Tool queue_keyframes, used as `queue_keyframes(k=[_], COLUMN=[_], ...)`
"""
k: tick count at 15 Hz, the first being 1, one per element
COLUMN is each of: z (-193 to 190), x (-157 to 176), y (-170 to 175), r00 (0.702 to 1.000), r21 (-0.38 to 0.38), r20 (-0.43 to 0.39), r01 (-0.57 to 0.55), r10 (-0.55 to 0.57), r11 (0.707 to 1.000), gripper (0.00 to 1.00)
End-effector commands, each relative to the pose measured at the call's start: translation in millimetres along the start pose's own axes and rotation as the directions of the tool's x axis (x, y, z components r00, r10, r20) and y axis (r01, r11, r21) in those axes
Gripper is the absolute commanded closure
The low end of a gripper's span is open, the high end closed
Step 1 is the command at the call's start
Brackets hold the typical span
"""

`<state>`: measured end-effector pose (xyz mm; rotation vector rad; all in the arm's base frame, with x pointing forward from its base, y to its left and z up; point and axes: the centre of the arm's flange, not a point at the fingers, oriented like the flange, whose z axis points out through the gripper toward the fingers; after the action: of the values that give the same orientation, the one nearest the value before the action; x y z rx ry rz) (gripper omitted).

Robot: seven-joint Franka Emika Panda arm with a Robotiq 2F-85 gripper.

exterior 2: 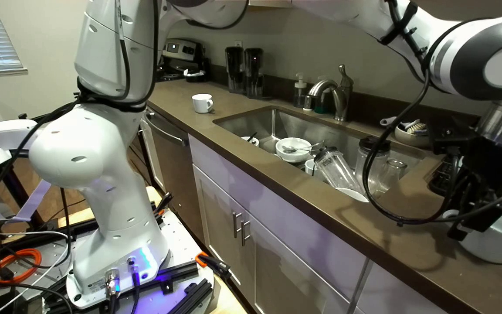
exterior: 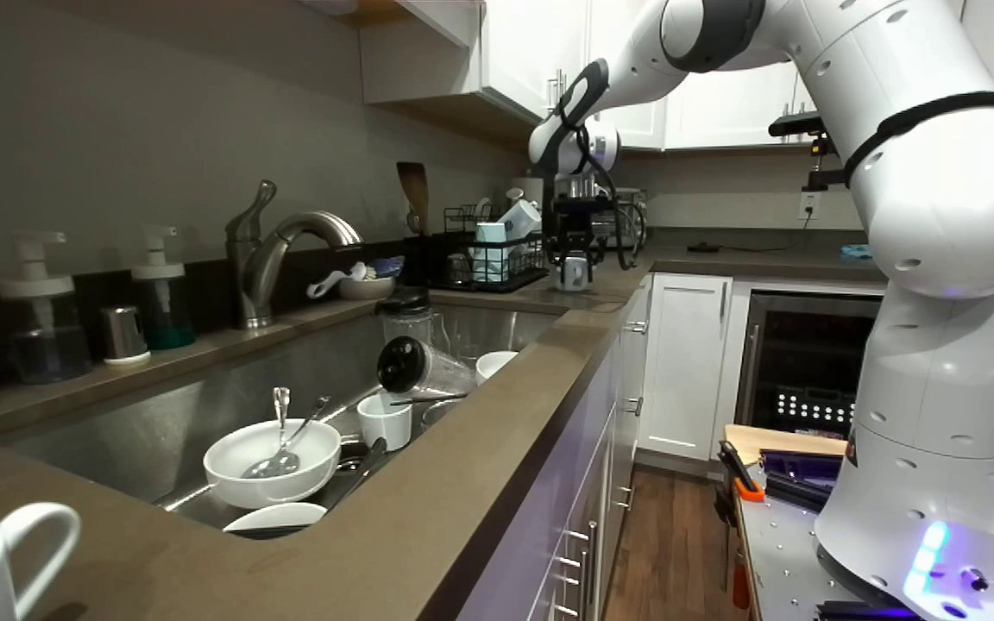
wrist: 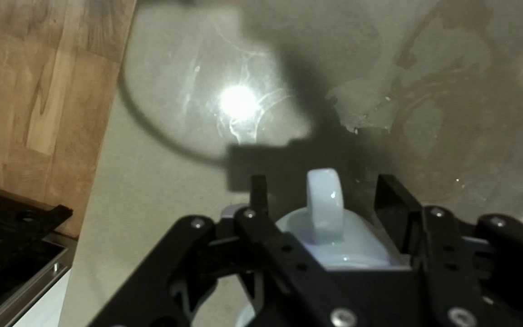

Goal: Pick up the white mug on the right side of the counter, pour the liquid out of the mug and into the sink, place the mug down on the right side of the counter

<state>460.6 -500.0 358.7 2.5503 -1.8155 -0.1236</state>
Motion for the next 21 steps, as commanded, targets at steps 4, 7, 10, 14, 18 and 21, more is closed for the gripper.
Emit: queue_keyframes(k=[4,7,10,14,18,21], z=[-1.4,-1.5,-1.7,-1.5,-2.4,-2.6], x=[10.0,9.7,9.1,8.3,6.9,5.6], y=[2.3,3.3,3.5,3.6,3.3,4.0], r00=[1.000,1.000,1.000,1.000,1.000,1.000], r21=[0.027,0.027,0.027,0.027,0.028,0.028], r20=[0.024,0.024,0.022,0.022,0.019,0.017], r01=[0.005,0.004,0.005,0.006,0.008,0.009], r10=[-0.006,-0.005,-0.006,-0.007,-0.009,-0.009], r11=[1.000,1.000,1.000,1.000,1.000,1.000], gripper=[0.47,0.51,0.53,0.77,0.92,0.96])
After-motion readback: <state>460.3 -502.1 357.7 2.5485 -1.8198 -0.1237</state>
